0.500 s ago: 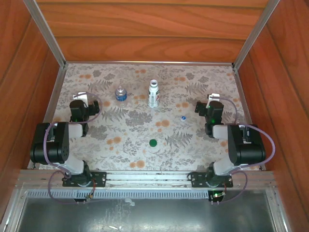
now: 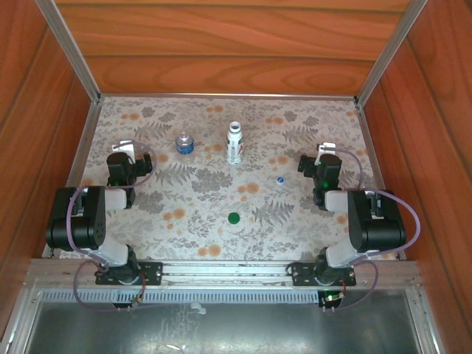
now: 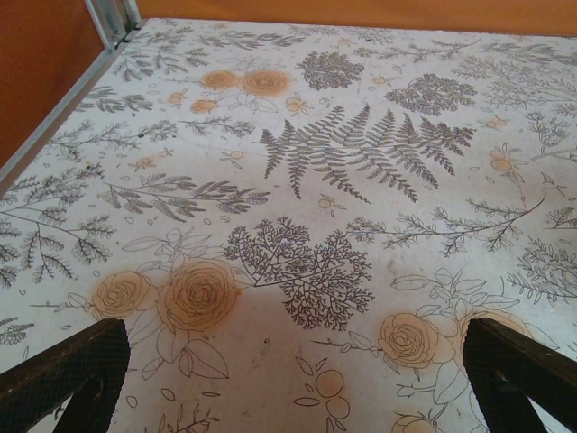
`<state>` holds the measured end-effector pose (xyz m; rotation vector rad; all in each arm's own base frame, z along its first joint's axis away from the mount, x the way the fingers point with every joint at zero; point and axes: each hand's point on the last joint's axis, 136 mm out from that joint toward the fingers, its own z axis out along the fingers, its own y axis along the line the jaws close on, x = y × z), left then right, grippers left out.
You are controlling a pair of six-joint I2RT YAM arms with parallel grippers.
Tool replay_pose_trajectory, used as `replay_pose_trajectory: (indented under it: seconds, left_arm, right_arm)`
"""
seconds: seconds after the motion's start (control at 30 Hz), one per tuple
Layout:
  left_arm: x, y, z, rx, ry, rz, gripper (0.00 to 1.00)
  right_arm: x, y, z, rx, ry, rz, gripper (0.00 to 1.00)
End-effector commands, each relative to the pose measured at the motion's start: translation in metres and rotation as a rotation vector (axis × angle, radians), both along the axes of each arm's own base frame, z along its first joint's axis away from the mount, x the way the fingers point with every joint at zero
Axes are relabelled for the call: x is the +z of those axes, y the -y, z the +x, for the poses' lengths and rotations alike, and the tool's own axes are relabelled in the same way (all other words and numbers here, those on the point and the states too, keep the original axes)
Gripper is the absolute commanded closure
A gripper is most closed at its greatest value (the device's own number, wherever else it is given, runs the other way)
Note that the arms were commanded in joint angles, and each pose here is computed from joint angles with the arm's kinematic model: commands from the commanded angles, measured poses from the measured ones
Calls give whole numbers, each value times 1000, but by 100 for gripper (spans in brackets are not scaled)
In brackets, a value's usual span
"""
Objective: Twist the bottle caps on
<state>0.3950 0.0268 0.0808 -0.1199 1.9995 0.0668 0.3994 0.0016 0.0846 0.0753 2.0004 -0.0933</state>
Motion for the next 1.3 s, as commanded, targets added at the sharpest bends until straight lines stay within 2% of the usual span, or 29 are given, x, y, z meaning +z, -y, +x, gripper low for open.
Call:
replay_pose_trajectory:
  seconds: [0.0, 0.53, 0.7, 0.83, 0.93, 1.03, 1.13, 1.27]
  left_arm:
    - [4, 1, 4, 0, 19, 5, 0]
    - [6, 0, 3, 9, 25, 11, 0]
    - [34, -6, -10, 64, 98, 46, 0]
    - [66, 5, -26, 83, 184, 120, 0]
    - [95, 28, -35, 33, 250, 197, 0]
    - [125, 57, -41, -47, 325, 222, 0]
    - [145, 92, -47, -167, 382, 204, 0]
    - [158, 155, -56, -404, 419, 144, 0]
  right_arm:
    - [9, 6, 3, -24, 27, -1, 0]
    - [8, 5, 2, -23, 28, 0, 0]
    - [19, 3, -4, -2, 57, 0, 0]
    - [40, -2, -13, 33, 48, -11, 0]
    - [59, -11, -20, 80, 82, 9, 0]
    - [80, -29, -28, 154, 117, 58, 0]
    - [100, -52, -36, 245, 142, 99, 0]
    - [119, -76, -45, 342, 159, 132, 0]
